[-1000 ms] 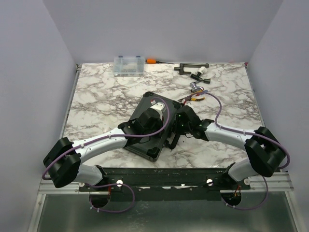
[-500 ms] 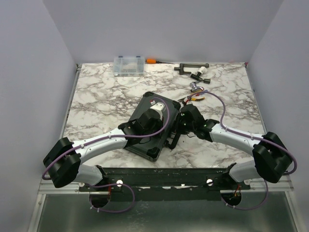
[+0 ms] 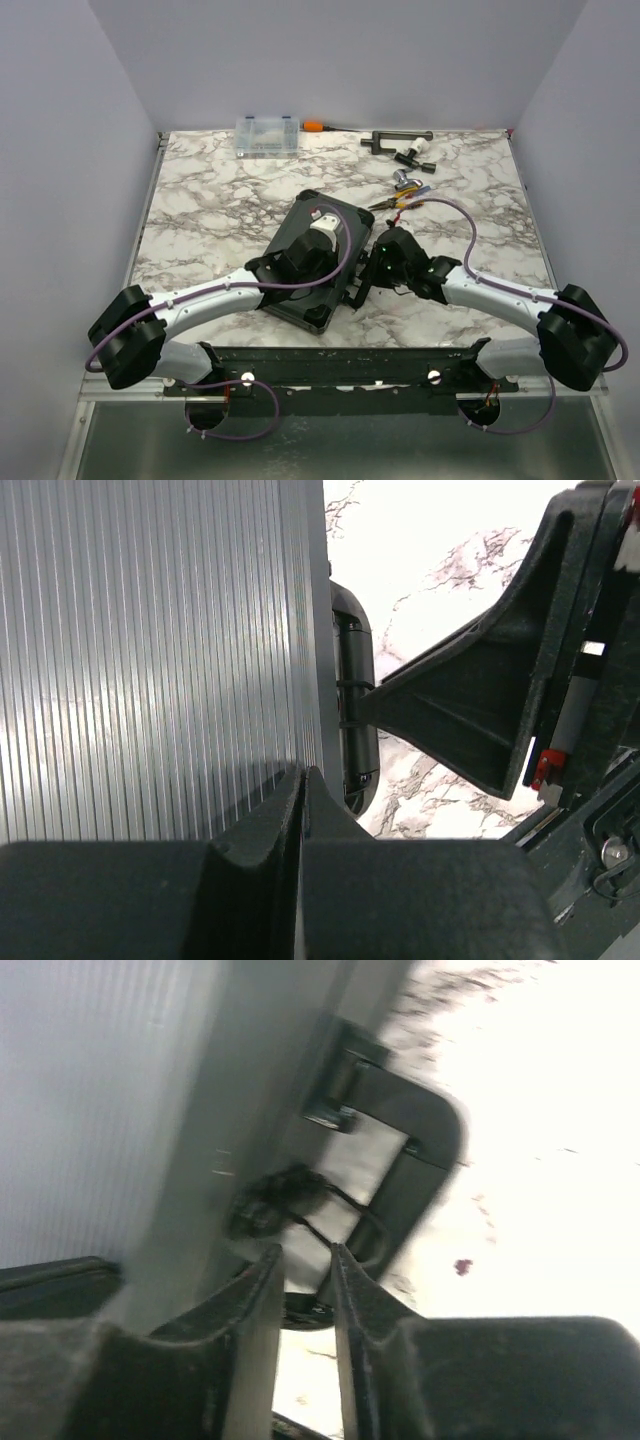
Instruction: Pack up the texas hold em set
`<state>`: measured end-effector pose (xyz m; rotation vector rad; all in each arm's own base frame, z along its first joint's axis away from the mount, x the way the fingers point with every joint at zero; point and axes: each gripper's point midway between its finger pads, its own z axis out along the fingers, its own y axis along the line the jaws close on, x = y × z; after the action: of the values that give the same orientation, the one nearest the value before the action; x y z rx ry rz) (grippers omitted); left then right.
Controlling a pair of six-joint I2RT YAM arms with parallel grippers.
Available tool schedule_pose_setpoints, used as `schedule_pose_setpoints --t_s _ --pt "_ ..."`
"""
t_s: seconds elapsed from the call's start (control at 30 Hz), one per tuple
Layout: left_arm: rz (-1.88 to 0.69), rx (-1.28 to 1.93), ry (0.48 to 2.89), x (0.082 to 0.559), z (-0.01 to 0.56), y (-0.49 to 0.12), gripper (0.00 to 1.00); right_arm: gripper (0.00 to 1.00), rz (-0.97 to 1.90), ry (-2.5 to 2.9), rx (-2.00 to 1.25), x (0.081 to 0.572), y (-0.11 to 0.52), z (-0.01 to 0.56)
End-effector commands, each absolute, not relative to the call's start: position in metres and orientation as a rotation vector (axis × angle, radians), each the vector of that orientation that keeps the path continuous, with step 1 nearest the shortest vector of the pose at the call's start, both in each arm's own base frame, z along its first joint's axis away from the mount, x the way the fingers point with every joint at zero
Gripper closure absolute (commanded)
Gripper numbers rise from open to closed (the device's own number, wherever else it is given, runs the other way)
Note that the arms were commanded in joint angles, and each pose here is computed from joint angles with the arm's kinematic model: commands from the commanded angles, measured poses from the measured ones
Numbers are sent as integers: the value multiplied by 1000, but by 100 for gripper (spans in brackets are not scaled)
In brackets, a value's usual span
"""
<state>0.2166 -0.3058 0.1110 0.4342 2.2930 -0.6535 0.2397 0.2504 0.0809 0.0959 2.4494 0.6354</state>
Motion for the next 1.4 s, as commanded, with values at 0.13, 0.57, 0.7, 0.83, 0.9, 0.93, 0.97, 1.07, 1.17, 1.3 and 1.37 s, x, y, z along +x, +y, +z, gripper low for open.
schedule_pose_setpoints --t_s 0.13,0.57,0.7,0.83,0.9,0.93,0.97,1.07,1.17,1.3,1.37 --pt "-541 590 2689 124 17 -268 100 60 418 2481 236 219 197 46" --pt "-540 575 2722 111 10 -266 100 83 512 2494 210 225 219 34" --pt "-515 559 2709 115 10 -263 100 83 472 2494 224 228 213 29" --pt "-511 551 2711 115 8 -261 100 83 518 2486 207 229 215 30" --pt "-513 549 2709 115 9 -262 100 83 574 2475 172 230 224 36" --pt "-512 550 2710 115 8 -262 100 84 600 2469 152 231 228 39" --pt "-512 550 2709 115 8 -262 100 84 627 2464 139 232 233 43" --pt "-514 554 2707 115 9 -262 100 86 726 2453 75 232 250 55" --pt "-512 556 2708 115 8 -263 100 87 857 2406 12 235 271 74" --pt "-515 558 2710 115 8 -264 100 88 949 2352 -48 242 291 95" --pt "-515 562 2709 116 8 -266 100 89 987 2332 -70 245 299 103"
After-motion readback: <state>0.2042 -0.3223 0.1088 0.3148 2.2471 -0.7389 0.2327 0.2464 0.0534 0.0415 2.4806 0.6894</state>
